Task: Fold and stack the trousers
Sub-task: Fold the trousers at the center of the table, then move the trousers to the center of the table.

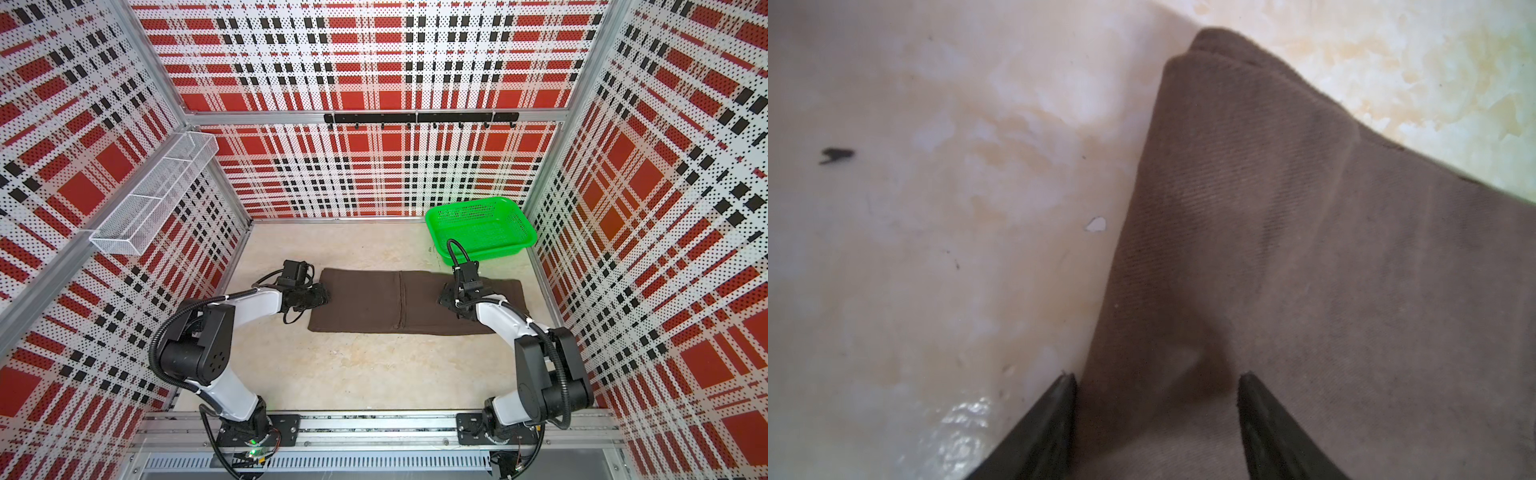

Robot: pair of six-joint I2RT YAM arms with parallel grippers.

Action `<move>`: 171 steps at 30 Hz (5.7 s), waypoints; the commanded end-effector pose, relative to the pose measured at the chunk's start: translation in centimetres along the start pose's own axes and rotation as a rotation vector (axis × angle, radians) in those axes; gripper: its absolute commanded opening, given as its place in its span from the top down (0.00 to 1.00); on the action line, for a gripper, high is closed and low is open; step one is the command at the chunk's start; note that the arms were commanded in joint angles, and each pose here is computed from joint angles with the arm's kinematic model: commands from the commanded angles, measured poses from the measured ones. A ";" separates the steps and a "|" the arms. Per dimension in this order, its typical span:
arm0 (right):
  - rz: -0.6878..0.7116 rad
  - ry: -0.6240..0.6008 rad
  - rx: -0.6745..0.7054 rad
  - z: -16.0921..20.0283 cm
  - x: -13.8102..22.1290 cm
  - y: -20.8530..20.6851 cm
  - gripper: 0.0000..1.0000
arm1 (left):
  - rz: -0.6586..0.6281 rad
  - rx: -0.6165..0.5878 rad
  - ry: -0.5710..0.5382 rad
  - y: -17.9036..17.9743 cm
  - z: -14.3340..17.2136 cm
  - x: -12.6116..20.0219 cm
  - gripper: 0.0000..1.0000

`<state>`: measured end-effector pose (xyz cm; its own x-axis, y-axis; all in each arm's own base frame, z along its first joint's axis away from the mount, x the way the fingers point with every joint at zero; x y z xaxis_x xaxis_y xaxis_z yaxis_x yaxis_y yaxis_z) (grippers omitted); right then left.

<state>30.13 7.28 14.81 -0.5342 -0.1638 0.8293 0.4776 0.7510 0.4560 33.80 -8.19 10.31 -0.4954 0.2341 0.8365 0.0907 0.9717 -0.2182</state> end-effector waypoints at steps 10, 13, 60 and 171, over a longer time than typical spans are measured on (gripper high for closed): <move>-0.035 -0.043 -0.034 -1.3 1.1 -0.6 0.33 | 0.044 -0.007 0.178 -0.7 3.2 -1.6 0.41; -0.034 -0.046 -0.035 -1.4 1.2 -0.6 0.32 | 0.049 -0.006 0.172 -0.8 3.0 -1.5 0.49; -0.279 0.164 -0.007 -2.6 -2.3 -0.2 0.22 | -0.271 0.082 -0.193 5.5 -7.9 14.4 1.00; -0.044 0.224 0.181 0.8 -7.2 1.6 0.40 | 0.049 0.020 0.053 -7.3 -0.1 -2.2 0.20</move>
<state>34.67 10.27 10.71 -0.4202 -0.3706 0.8283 0.2967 0.8065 0.5113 34.72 -17.08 11.46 -0.4781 0.3264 0.8154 0.1197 0.9439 -0.3076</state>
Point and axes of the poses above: each gripper's point midway between its finger pads, its own x axis back along the fingers, its own y axis along the line the jaws close on, z = x × y, the point moved 9 cm from there along x, back along the fingers, and after that the axes turned 15 degrees about -x, right-handed, at the moved point
